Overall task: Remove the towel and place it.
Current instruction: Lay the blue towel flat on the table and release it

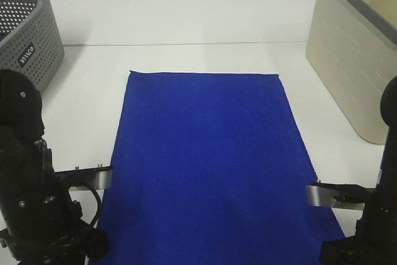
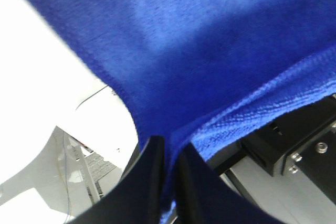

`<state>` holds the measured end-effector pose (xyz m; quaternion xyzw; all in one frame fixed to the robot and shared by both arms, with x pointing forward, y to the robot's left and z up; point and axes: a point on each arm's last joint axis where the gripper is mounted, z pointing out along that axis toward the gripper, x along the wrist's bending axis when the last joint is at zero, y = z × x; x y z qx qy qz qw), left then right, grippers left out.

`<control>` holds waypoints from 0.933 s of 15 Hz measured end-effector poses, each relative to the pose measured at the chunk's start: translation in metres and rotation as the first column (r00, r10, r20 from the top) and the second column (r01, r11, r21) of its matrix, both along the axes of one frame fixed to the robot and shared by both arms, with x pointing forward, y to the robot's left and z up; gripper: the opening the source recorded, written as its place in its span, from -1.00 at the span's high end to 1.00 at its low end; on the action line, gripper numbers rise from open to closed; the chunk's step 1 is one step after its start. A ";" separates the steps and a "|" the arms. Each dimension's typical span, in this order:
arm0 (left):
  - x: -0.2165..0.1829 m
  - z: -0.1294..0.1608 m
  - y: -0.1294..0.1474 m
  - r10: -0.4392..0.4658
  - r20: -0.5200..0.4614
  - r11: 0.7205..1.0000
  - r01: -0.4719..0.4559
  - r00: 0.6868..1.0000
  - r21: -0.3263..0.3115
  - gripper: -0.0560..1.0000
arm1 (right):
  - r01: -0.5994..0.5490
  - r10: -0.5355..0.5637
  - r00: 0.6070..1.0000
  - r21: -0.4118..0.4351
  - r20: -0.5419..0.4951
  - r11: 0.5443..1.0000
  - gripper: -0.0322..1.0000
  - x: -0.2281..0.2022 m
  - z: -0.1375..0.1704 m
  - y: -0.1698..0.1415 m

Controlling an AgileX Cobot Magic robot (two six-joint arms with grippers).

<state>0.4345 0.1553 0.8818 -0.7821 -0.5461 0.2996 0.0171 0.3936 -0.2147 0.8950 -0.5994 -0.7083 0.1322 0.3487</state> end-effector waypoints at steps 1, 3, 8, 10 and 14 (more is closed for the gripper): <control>0.000 0.000 0.001 -0.011 -0.002 1.000 0.011 1.000 0.005 0.67 | -0.009 0.009 1.000 0.008 -0.003 1.000 0.68 -0.001 0.000 0.000; -0.002 0.000 0.002 -0.026 -0.014 1.000 0.026 1.000 0.010 0.47 | -0.015 0.015 1.000 0.014 -0.004 1.000 0.40 -0.001 0.000 0.000; -0.002 0.001 0.000 -0.010 -0.028 1.000 0.010 1.000 -0.001 -0.11 | 0.009 -0.009 1.000 0.032 -0.019 0.999 -0.26 -0.001 0.002 0.002; -0.002 0.005 -0.001 -0.017 -0.049 1.000 0.016 0.999 -0.013 -0.15 | 0.006 -0.005 0.999 0.036 -0.038 0.999 -0.28 -0.003 0.003 0.002; 0.017 0.019 -0.012 -0.032 -0.011 0.998 0.032 0.999 -0.060 -0.16 | 0.007 -0.007 1.000 0.059 0.007 0.998 -0.28 -0.004 0.015 0.002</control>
